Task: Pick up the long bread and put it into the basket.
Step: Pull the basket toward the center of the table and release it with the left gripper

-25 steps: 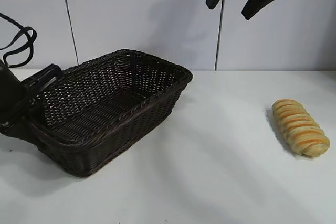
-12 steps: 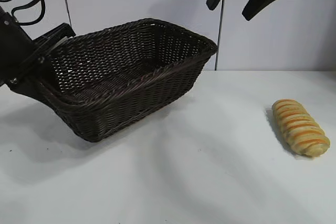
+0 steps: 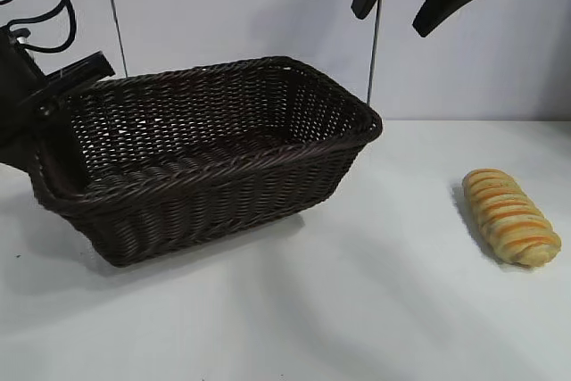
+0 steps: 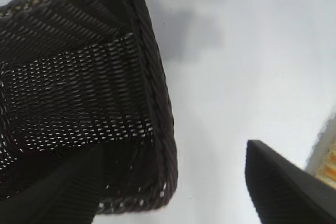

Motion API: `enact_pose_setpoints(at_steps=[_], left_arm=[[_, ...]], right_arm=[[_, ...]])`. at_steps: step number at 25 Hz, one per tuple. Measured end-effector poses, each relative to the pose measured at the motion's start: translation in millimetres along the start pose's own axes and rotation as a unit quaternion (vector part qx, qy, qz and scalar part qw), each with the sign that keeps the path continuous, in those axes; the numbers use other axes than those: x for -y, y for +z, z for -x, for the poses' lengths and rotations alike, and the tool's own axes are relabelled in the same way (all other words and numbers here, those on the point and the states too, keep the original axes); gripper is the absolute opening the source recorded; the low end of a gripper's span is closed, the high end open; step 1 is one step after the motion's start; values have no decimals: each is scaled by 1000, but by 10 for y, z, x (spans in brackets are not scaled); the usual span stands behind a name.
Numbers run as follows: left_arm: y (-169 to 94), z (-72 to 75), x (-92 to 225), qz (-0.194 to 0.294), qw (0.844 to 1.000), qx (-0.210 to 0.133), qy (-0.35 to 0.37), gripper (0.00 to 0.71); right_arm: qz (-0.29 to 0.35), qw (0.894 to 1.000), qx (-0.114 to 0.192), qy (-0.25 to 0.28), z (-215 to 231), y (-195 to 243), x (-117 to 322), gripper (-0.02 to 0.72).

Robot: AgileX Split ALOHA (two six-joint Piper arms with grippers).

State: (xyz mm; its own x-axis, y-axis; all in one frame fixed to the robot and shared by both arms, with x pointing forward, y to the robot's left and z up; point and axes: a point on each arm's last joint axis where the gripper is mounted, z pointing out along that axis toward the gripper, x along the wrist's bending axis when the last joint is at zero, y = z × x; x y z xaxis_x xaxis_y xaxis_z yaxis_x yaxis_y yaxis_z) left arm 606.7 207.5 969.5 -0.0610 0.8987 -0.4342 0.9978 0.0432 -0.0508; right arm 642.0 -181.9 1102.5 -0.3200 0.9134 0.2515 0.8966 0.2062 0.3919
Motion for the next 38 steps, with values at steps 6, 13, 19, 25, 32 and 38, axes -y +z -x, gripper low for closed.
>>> enact_pose_setpoints(at_steps=[6,13,19,25,32,38], left_arm=[[37,19,-195,-20,996,-4,84,101],[176,-63,-302,-32,995,-24,95,101],[314,-123,-347,-45,995,-26,90,101],[473,-194,-404,-46,994,-28,91,101],[475,-193,-407,-45,994,-28,94,101],[469,-175,-413,-43,995,-20,92,237]], right_arm=[[0,1000,0,0,0,0,0,539],[0,1000,0,0,0,0,0,539],[0,1000,0,0,0,0,0,539],[0,1000,0,0,0,0,0,539],[0,1000,0,0,0,0,0,539],[0,1000,0,2,0,0,0,539]])
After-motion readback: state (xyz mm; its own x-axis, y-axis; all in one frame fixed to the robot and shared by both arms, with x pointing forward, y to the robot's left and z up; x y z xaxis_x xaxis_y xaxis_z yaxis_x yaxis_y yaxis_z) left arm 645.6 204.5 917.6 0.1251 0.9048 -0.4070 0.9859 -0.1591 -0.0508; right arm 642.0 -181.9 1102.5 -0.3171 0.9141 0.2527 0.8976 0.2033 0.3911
